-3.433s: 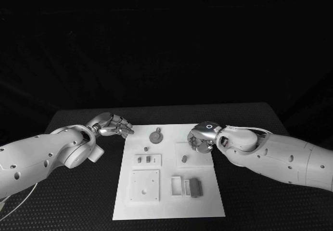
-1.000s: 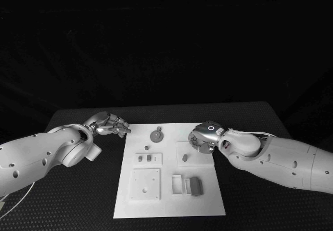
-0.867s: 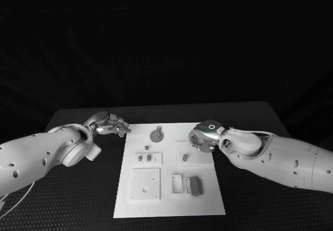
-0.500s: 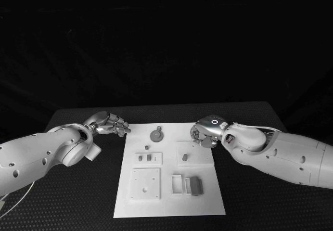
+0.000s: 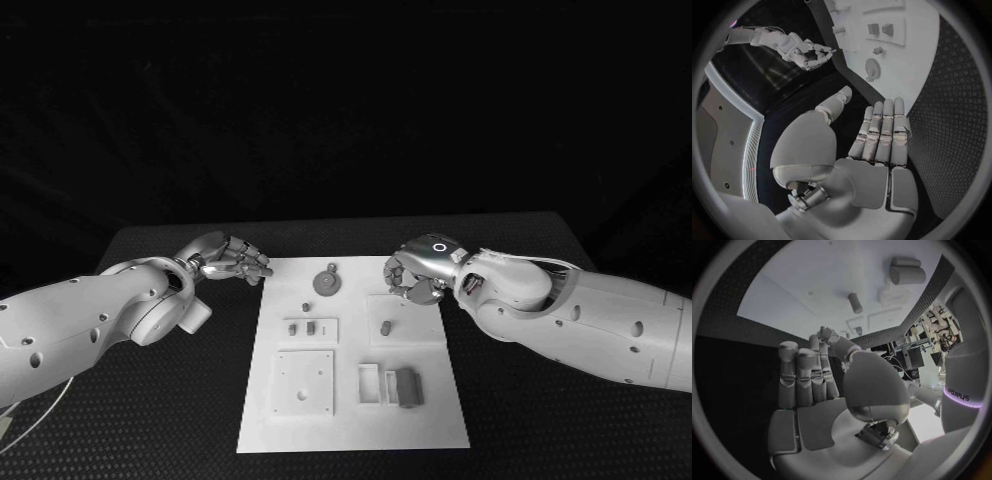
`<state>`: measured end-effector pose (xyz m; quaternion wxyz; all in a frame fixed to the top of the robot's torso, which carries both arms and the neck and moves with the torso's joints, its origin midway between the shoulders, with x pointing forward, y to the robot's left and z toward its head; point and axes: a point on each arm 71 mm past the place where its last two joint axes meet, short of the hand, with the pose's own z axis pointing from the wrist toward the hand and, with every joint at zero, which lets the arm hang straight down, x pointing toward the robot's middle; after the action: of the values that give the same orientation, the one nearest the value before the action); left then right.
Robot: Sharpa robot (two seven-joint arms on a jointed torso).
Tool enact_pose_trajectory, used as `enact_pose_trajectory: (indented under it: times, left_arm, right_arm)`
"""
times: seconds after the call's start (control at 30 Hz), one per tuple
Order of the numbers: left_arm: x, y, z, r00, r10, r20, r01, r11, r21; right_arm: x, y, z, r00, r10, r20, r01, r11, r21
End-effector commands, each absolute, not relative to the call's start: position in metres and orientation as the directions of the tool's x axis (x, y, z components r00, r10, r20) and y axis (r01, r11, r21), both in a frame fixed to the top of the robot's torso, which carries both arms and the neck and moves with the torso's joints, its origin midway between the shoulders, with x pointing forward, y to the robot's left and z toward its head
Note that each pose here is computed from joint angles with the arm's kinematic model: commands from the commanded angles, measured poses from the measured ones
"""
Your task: Assemble the parts on the task board
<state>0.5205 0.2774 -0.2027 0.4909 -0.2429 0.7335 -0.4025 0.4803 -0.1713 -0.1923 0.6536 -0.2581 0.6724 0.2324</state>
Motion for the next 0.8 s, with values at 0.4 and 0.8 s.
enact_pose_trajectory:
  times: [0.4, 0.8]
  left_arm:
    - [0.52, 0.27, -0.202, -0.418, -0.746, -0.518, 0.054, 0.549, -0.834]
    - [0.519, 0.266, -0.201, -0.423, -0.753, -0.504, 0.056, 0.533, -0.844]
  right_arm:
    - [0.463, -0.102, -0.189, -0.098, -0.083, -0.992, -0.732, 0.681, 0.015]
    - [0.453, -0.066, -0.198, -0.125, -0.119, -0.985, -0.773, 0.634, 0.022]
